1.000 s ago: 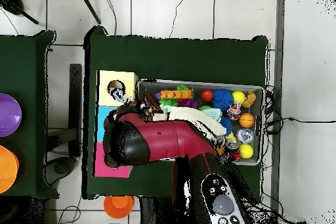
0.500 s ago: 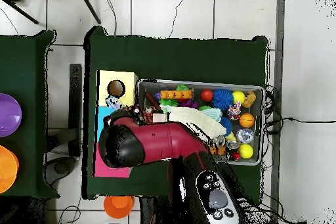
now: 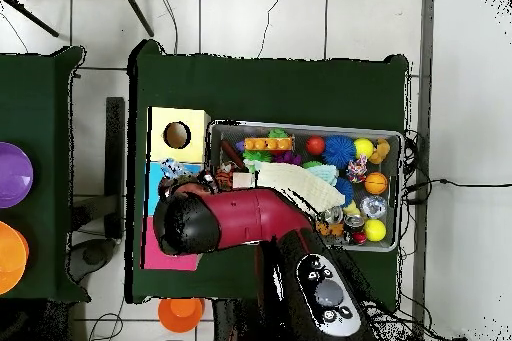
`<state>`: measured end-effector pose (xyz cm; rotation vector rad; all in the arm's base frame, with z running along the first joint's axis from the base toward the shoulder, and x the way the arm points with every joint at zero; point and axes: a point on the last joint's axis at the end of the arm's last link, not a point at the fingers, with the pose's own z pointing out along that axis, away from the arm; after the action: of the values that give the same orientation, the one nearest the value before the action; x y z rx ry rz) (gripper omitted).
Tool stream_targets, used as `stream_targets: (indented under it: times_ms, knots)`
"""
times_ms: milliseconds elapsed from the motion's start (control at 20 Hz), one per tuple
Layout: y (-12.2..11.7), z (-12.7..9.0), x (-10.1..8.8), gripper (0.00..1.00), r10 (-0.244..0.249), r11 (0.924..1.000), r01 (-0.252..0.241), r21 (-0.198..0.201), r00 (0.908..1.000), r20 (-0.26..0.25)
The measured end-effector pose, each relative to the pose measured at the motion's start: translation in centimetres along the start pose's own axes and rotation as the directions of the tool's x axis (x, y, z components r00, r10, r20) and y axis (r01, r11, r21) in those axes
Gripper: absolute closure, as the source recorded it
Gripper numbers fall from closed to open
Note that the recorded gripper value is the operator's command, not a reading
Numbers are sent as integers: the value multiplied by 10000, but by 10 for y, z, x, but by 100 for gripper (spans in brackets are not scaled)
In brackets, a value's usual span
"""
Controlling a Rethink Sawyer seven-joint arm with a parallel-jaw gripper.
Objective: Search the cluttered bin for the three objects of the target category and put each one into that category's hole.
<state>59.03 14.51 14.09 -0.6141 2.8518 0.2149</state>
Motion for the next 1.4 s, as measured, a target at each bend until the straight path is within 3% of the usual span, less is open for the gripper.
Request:
stream_targets:
  times_ms: [1400]
  knots:
    - [18, 7, 18, 100, -186, 9991, 141, -400, 9933, -1139]
